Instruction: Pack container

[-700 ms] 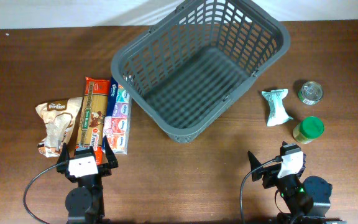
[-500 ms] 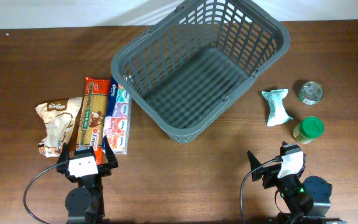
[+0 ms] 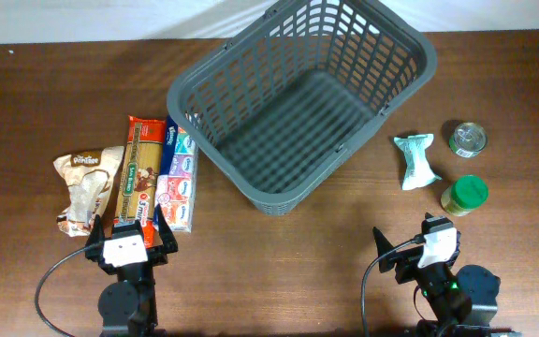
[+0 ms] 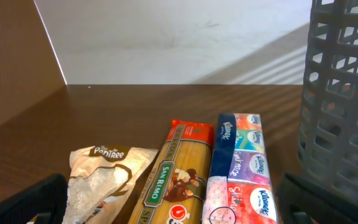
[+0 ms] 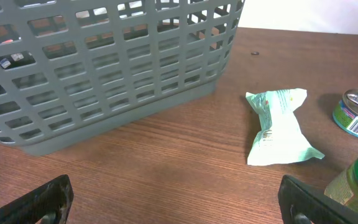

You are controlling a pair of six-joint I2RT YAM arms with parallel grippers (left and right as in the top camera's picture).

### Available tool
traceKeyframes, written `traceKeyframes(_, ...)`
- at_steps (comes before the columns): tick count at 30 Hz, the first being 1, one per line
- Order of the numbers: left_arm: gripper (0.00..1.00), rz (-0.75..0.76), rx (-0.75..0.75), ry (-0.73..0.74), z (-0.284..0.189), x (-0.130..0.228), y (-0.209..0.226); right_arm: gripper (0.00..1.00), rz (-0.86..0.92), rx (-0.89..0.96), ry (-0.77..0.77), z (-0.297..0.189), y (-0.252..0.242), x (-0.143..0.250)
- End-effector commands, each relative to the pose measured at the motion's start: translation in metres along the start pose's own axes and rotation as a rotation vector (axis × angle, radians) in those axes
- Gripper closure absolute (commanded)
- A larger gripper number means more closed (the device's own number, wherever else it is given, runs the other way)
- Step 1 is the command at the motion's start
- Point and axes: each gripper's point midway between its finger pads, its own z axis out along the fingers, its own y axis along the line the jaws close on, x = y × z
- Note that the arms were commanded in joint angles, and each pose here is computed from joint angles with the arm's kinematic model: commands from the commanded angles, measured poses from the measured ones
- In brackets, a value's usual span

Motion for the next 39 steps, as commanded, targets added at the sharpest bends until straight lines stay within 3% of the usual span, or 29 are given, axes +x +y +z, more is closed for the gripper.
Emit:
traceKeyframes(1,0.01,-0.004,0.002,-0.006,0.0,0.0,0.0,0.01,0.01,-0.006,-0.002,0.0,0.001,0.001)
traceKeyframes(12,0.01,-0.006,0.004,-0.012,0.0,-0.001,0.0,0.01,0.008,-0.005,-0.007,0.0,0.001,0.0)
traceKeyframes(17,0.01,-0.003,0.254,-0.006,-0.01,-0.011,-0.041,0.01,0.088,-0.143,-0.096,-0.004,0.023,-0.025)
traceKeyframes(23,0.01,0.005,0.139,0.051,-0.031,-0.061,-0.014,0.01,0.235,-0.187,-0.136,-0.023,0.032,-0.06)
traceKeyframes(28,0.01,0.053,0.098,0.182,-0.028,-0.105,-0.003,0.01,0.204,-0.061,-0.133,-0.049,0.017,-0.124)
traceKeyframes(34,0.01,0.162,0.106,0.335,0.014,-0.159,-0.006,0.01,-0.037,-0.008,0.081,-0.07,0.008,-0.216)
traceKeyframes(39,0.01,0.136,0.155,0.449,0.056,-0.181,-0.01,0.01,0.055,-0.07,0.146,-0.077,0.015,-0.271)
